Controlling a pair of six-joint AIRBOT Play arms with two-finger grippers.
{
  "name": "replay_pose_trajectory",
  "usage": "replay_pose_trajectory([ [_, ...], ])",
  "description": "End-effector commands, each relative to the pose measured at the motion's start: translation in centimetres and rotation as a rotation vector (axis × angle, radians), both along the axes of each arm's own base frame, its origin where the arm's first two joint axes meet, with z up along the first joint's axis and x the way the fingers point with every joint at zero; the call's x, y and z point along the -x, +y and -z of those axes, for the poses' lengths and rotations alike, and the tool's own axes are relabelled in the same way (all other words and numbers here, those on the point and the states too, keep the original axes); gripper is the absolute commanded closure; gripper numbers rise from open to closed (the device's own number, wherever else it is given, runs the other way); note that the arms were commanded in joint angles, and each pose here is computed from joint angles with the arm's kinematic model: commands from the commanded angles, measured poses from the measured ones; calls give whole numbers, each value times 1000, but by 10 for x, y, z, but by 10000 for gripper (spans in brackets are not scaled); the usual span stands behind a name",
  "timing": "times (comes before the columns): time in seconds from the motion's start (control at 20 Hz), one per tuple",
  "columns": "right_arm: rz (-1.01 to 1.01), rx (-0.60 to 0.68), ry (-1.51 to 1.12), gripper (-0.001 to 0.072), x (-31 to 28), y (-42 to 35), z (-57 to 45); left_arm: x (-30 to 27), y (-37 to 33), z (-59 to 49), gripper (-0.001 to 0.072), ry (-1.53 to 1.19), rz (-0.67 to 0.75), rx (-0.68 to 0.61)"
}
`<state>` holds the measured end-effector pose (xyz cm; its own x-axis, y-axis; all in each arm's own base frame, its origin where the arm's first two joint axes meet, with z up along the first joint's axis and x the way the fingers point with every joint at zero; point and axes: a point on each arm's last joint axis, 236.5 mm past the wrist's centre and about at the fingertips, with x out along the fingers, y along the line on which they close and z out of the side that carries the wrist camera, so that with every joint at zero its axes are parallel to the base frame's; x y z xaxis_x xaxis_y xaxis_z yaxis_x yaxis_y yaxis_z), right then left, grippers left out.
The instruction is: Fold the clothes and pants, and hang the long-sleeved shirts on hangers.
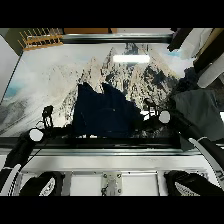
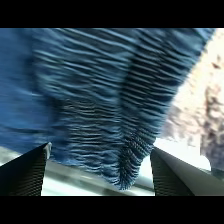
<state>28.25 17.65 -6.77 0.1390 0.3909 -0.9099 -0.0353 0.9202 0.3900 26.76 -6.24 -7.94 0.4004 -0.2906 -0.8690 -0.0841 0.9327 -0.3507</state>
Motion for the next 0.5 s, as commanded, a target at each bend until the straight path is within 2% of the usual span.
replay_pose_trajectory([
  [0.0,2,-59,-87,41,-12,-6,-44,-10,-10,-37,196,4,59,28],
  [0.1,52,-60,-133,5,-18,-36,-66,-16,-15,-60,196,2,57,54],
  [0.3,131,-93,-110,3,-21,-87,-59,-25,-19,-82,225,-12,36,79],
  [0.35,142,-127,-103,3,-21,-89,-52,-27,-22,-86,271,-17,26,98],
  [0.4,148,-161,-90,2,-22,-89,-42,-28,-25,-88,550,-20,22,116],
  [0.45,147,-198,-75,-3,-21,-85,-30,-28,-30,-90,689,-20,18,144],
])
